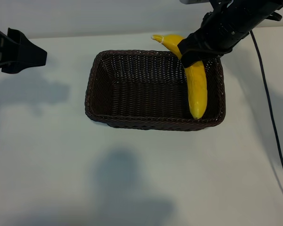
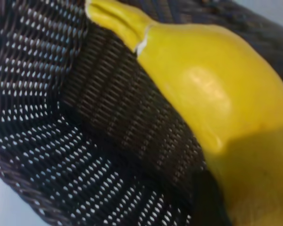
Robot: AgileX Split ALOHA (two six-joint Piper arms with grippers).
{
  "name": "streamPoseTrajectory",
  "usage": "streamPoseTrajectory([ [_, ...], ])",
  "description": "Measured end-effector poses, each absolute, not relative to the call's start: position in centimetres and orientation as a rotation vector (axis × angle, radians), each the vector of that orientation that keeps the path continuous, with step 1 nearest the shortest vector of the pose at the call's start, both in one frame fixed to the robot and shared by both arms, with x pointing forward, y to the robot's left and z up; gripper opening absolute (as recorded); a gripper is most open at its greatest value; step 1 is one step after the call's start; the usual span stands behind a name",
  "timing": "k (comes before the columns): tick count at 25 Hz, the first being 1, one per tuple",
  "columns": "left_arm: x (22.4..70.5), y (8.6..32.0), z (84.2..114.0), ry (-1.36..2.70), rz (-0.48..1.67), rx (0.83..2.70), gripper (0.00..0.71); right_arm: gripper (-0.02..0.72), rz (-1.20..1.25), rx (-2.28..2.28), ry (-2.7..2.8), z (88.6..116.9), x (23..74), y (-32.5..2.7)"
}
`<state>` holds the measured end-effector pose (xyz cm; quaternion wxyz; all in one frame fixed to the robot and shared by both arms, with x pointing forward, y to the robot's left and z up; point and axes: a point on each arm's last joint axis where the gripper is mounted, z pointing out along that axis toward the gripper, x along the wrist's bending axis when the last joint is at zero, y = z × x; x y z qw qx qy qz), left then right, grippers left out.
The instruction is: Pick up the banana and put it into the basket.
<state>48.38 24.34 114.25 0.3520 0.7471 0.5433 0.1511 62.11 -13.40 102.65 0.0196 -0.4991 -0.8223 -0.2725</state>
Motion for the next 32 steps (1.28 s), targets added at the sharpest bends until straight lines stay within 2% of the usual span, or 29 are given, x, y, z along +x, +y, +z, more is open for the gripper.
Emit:
streamPoseTrajectory([
  [15, 48.4, 24.3, 114.3, 1.406, 0.390, 1.933, 0.610, 0.432, -0.857, -1.496, -2.512, 100.8, 62.7, -12.7],
  [17, 48.4, 24.3, 114.3, 1.406, 0.390, 1.933, 0.610, 0.477, -0.845, -1.489, -2.510, 100.8, 62.6, -12.7],
  [21, 48.4, 24.3, 114.3, 1.406, 0.390, 1.933, 0.610, 0.644, -0.845, -1.492, -2.501, 100.8, 62.5, -12.7],
  [23, 48.4, 24.3, 114.3, 1.406, 0.390, 1.933, 0.610, 0.688, -0.846, -1.496, -2.494, 100.8, 62.5, -12.7],
  [29, 48.4, 24.3, 114.3, 1.405, 0.391, 1.933, 0.610, 0.687, -0.831, -1.493, -2.457, 101.1, 62.2, -12.6],
  [32, 48.4, 24.3, 114.3, 1.405, 0.391, 1.933, 0.610, 0.674, -0.859, -1.483, -2.472, 102.4, 61.7, -12.7],
])
